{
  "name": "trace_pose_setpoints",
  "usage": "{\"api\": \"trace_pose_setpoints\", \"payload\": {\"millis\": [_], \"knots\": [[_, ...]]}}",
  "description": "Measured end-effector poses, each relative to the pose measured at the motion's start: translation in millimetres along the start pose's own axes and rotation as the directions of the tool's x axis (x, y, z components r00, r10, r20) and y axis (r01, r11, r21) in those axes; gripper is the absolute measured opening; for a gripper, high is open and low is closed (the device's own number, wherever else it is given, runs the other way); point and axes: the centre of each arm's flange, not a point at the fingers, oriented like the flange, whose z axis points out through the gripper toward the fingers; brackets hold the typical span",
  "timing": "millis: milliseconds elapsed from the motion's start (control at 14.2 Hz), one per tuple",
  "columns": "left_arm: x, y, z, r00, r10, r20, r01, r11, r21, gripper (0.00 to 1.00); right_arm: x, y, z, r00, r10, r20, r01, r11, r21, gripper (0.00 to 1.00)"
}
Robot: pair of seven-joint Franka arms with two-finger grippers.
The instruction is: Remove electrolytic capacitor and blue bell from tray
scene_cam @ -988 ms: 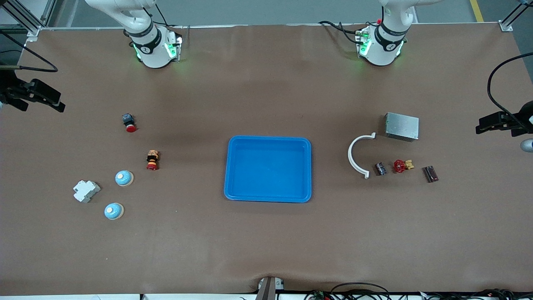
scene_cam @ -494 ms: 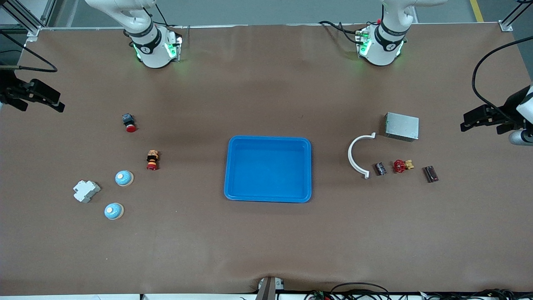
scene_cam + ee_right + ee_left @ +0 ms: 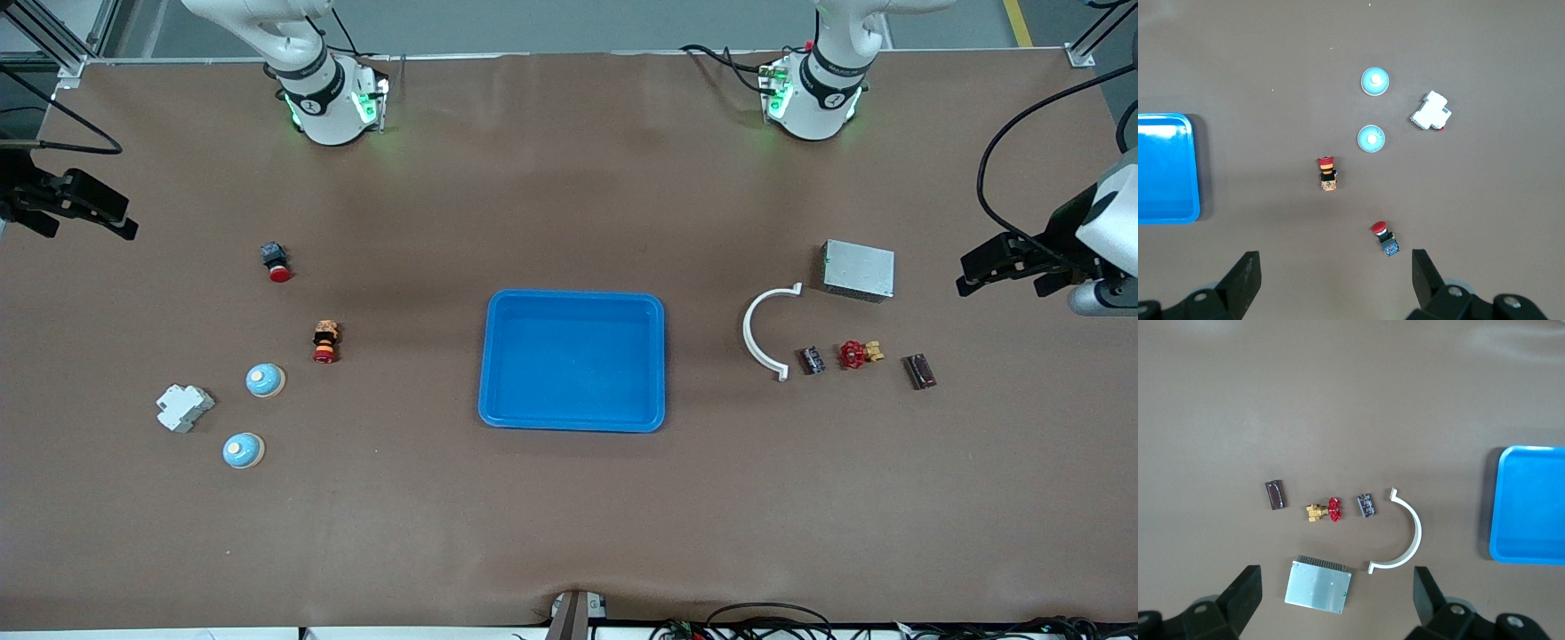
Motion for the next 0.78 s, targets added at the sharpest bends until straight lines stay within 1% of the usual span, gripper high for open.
{"api": "trace_pose_setpoints", "payload": {"millis": [141,282,564,776], "knots": [[-4.2,-1.0,-11.2,1.000,-0.005,-0.019,0.005,1.000,-0.001,1.00,0.6,-0.1,0.3,1.000,0.000,-0.004,0.000,1.000,0.003,1.00],[-6.9,-2.5,-17.5,1.000,-0.008,-0.028,0.008,1.000,-0.002,1.00,1.2,-0.6,0.8,1.000,0.002,-0.007,-0.002,1.000,0.018,1.00],[-10.0,-3.9,-13.7,1.000,-0.010,-0.014,0.010,1.000,-0.001,1.00,1.9,0.5,0.4,1.000,0.005,-0.013,-0.005,1.000,0.022,1.00],[-15.7,-4.5,-18.2,1.000,-0.011,-0.019,0.011,1.000,-0.002,1.00,3.7,0.6,1.1,1.000,0.006,-0.025,-0.005,1.000,0.022,1.00]]}}
